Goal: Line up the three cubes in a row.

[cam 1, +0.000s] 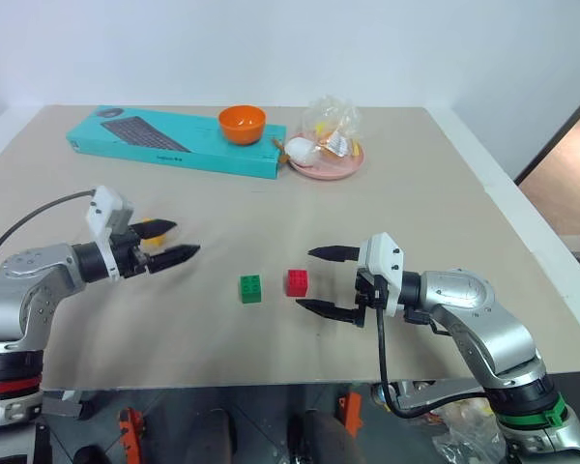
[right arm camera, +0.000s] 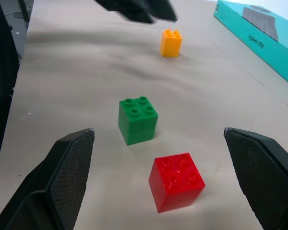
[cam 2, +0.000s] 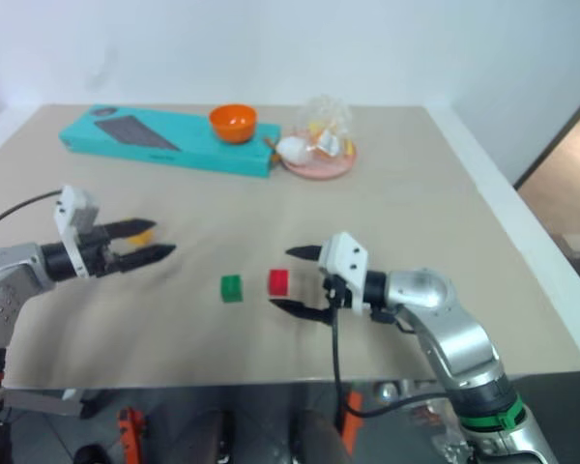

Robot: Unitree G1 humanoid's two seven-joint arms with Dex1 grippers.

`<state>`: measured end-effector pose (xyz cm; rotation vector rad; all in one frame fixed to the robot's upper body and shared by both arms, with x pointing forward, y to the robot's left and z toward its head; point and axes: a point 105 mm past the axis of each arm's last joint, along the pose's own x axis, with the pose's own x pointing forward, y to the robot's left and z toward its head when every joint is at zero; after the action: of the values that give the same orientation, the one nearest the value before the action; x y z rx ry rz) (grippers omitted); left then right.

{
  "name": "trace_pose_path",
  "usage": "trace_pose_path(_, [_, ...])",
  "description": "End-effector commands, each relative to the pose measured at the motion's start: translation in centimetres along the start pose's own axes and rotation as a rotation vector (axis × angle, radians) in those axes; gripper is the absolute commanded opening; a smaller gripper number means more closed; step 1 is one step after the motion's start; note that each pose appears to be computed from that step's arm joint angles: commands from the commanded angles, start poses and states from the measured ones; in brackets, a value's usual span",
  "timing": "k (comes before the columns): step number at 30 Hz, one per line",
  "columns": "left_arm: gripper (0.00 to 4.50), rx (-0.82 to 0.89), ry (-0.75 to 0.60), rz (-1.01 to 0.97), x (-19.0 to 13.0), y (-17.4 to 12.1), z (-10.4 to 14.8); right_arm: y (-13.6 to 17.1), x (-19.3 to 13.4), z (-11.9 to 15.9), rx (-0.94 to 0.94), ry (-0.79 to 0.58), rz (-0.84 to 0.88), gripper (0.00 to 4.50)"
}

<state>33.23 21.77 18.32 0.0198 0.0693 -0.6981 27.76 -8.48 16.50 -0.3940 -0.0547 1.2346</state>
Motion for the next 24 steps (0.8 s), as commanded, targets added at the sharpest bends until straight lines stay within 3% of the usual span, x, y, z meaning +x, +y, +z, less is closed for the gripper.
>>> trace_pose_path(1, [4.43,0.08,-0.094,0.236,-1.0,2.3,1.2,-0.5,-0.2,1.2,-0.042,-0.037,-0.002,4.5])
trace_pose_path(9, [4.43,0.103,-0.077,0.509,-0.9,5.3,-1.1,-0.7,0.0,1.0,-0.047,-0.03,0.015,4.5])
trace_pose_path(19, [4.43,0.06,-0.006,0.53,0.1,6.1,-3.5,-0.6,-0.1,0.6,-0.045,-0.02,0.01,4.5])
trace_pose_path(24, [2.83,0.005,0.027,0.541,0.6,6.5,-4.7,-0.7,-0.2,0.6,-0.047,-0.016,0.004,4.5])
